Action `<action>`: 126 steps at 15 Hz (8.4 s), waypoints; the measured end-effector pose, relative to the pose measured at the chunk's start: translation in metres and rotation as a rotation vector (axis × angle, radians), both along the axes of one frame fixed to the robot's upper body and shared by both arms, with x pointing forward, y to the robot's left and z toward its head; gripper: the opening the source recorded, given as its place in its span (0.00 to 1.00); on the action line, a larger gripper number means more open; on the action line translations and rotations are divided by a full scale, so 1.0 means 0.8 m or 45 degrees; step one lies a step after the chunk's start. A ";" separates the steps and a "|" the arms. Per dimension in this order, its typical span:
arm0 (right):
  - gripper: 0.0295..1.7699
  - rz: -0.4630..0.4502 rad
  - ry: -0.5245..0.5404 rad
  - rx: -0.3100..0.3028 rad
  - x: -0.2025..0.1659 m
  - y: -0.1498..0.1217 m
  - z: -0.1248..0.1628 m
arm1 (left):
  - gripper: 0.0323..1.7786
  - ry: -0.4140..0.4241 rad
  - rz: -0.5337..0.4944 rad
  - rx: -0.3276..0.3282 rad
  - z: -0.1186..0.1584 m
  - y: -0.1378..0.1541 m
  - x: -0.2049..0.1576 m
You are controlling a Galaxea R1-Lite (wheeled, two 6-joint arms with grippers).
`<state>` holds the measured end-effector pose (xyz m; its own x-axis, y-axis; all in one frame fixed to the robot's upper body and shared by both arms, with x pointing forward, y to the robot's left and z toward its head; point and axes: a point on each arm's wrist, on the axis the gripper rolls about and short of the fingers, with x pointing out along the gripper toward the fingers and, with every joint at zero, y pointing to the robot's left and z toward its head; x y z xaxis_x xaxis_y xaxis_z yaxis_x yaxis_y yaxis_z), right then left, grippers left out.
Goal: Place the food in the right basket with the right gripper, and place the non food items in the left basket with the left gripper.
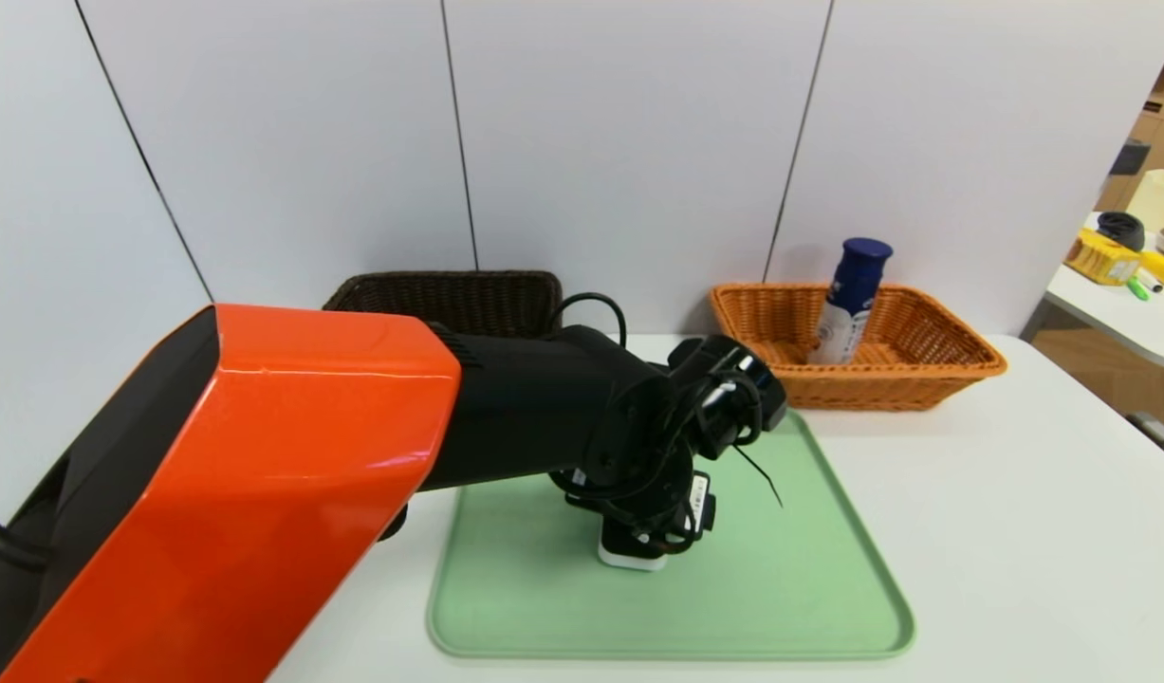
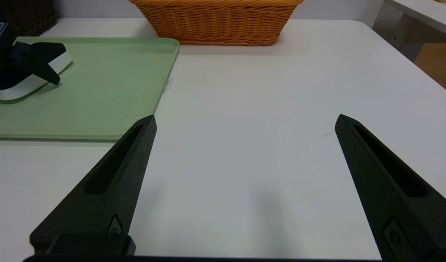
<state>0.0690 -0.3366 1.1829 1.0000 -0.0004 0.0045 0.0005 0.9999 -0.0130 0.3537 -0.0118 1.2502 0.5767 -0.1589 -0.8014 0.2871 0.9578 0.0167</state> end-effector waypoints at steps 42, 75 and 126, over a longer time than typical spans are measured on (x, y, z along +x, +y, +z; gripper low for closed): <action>0.96 0.000 0.000 -0.001 0.000 0.000 0.000 | 0.54 -0.012 0.091 -0.130 0.025 0.016 0.008; 0.96 0.000 0.000 0.000 0.000 0.000 0.000 | 0.53 -0.765 -0.898 0.398 0.065 0.283 0.247; 0.96 0.001 0.000 0.000 0.000 0.000 0.000 | 0.95 -1.317 -0.068 -0.026 0.120 0.424 -0.292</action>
<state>0.0690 -0.3365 1.1829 1.0000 0.0000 0.0045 0.0001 0.9999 -0.0130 0.1205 0.3275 1.3459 0.9735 -0.2124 0.0845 0.1838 0.9472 0.2628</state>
